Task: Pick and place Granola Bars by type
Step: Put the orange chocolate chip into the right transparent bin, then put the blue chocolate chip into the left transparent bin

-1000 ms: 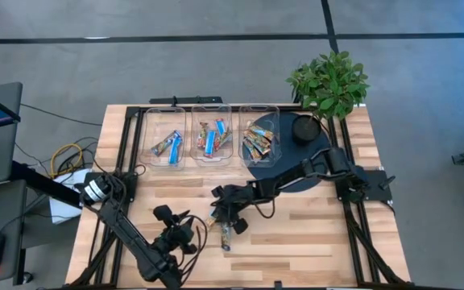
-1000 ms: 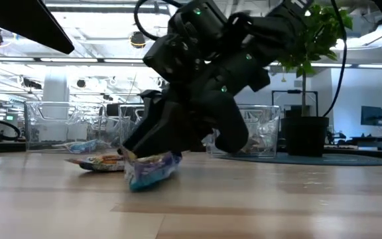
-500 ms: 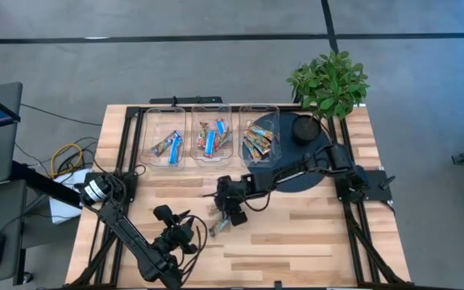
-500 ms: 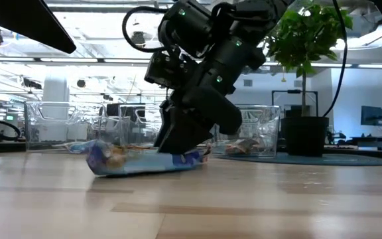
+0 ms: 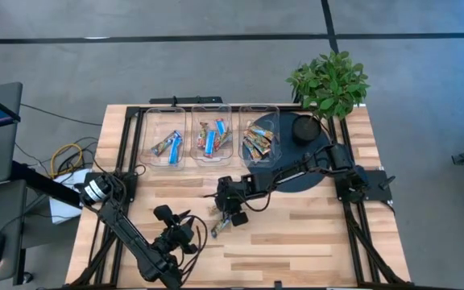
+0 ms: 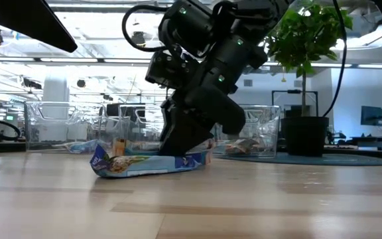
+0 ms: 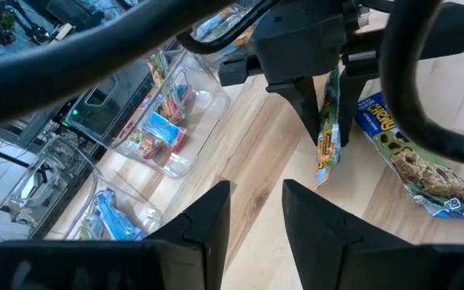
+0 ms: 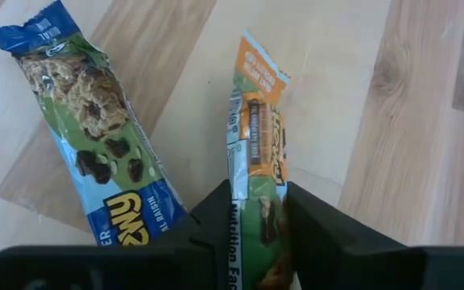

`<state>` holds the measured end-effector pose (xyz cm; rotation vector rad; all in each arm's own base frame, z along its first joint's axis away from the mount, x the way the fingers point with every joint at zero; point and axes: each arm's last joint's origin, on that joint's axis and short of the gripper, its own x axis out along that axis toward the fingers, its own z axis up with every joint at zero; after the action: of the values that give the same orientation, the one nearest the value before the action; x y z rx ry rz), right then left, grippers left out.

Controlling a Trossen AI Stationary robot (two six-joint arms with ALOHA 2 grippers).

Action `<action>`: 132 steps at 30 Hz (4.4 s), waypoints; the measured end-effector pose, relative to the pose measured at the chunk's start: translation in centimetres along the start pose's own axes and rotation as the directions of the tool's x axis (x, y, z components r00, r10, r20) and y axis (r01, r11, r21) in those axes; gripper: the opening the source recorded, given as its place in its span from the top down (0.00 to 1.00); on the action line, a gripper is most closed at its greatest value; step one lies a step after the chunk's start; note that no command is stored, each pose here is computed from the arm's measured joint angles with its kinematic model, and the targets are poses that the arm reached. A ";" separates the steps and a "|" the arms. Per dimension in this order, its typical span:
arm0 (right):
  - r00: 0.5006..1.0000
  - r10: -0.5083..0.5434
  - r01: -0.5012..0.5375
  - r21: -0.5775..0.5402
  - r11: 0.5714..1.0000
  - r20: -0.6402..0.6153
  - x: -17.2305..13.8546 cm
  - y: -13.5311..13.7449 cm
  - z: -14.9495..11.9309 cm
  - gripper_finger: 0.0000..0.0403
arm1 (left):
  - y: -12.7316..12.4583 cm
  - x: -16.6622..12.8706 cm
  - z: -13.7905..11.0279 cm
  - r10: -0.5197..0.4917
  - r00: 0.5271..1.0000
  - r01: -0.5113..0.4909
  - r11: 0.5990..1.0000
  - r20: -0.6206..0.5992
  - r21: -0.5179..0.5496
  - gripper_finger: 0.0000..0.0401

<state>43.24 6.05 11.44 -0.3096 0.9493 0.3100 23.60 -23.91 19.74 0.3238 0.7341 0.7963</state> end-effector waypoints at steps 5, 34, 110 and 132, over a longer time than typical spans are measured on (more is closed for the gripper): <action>1.000 -0.005 0.005 -0.038 0.999 0.003 -0.2 0.6 0.3 0.81 | 0.0 0.0 0.0 0.000 1.000 0.000 1.000 0.000 0.000 0.73; 0.846 -0.529 0.531 0.216 0.819 -0.074 -16.4 -1.5 2.5 0.89 | -0.2 -0.1 -0.1 -0.013 1.000 0.013 1.000 -0.008 -0.007 0.73; 0.845 -0.469 0.419 0.229 0.879 0.256 -30.4 9.4 -12.0 0.59 | -2.0 8.7 1.6 -0.045 0.992 0.047 0.999 -0.121 0.010 0.73; 0.803 -0.358 0.369 0.073 0.927 0.476 -26.2 15.0 -18.7 0.64 | -2.0 13.1 9.6 -0.519 0.780 0.433 0.851 -0.348 -0.299 0.73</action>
<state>9.26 9.27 21.15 -0.4057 0.3753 0.0337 37.61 -15.46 19.37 -0.2345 1.0756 0.4404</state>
